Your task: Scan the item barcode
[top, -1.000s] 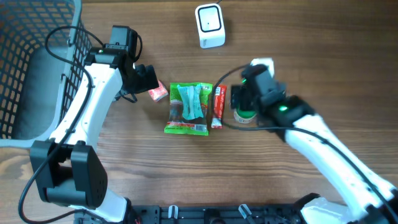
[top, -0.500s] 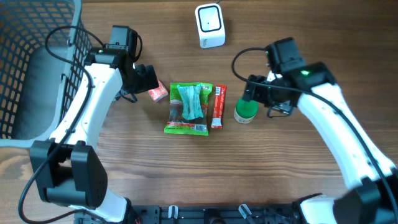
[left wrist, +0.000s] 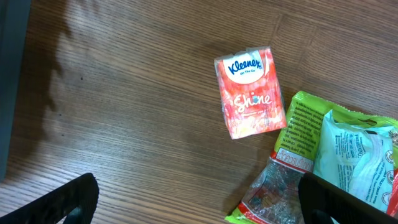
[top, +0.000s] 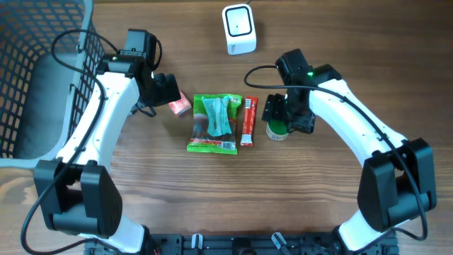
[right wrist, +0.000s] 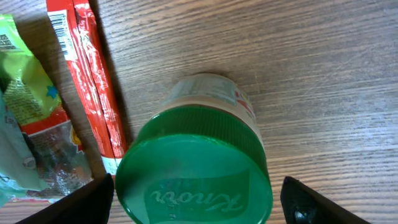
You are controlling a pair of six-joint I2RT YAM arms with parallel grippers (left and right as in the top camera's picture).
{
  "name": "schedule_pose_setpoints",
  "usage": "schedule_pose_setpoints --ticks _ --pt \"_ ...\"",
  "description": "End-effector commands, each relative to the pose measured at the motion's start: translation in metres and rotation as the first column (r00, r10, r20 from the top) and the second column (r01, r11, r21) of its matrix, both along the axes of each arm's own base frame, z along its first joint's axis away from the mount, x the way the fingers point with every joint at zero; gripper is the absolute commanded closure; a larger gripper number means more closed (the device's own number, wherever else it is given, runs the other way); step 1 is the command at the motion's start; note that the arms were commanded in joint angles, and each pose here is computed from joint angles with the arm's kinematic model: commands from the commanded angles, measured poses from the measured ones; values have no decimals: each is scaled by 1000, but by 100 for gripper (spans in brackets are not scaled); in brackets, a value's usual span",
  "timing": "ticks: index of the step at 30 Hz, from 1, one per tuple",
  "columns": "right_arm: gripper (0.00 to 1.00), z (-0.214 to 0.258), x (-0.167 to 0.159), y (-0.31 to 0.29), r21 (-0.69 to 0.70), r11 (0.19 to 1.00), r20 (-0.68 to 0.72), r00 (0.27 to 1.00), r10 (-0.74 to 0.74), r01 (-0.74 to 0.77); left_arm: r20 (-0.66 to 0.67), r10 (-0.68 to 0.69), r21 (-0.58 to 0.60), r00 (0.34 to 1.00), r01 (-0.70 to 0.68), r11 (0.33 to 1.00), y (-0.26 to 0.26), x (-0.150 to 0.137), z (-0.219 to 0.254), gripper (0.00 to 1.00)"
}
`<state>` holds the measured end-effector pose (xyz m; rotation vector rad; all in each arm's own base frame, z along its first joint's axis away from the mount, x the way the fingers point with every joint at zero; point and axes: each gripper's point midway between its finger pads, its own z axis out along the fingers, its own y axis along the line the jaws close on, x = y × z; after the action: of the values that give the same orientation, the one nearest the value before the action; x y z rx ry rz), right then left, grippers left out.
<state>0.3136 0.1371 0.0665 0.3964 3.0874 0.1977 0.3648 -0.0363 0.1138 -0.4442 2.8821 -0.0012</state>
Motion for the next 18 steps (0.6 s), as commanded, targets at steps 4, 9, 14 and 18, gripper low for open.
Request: schedule_pose_setpoints --ticks 4,9,14,18 --pt "15 -5 -1 5 -7 998 -9 998 58 -58 26 -11 -2 1000 11 1000 0 3 9 0" --pt "26 -5 1 8 -39 996 16 997 82 -81 26 -11 -1 1000 11 1000 0 3 9 0" --pt "32 -6 4 1 -89 981 34 983 178 -174 26 -11 -1 1000 11 1000 0 3 9 0" --pt "37 -5 7 -17 -202 929 32 946 322 -310 26 -11 -1 1000 11 1000 0 3 9 0"
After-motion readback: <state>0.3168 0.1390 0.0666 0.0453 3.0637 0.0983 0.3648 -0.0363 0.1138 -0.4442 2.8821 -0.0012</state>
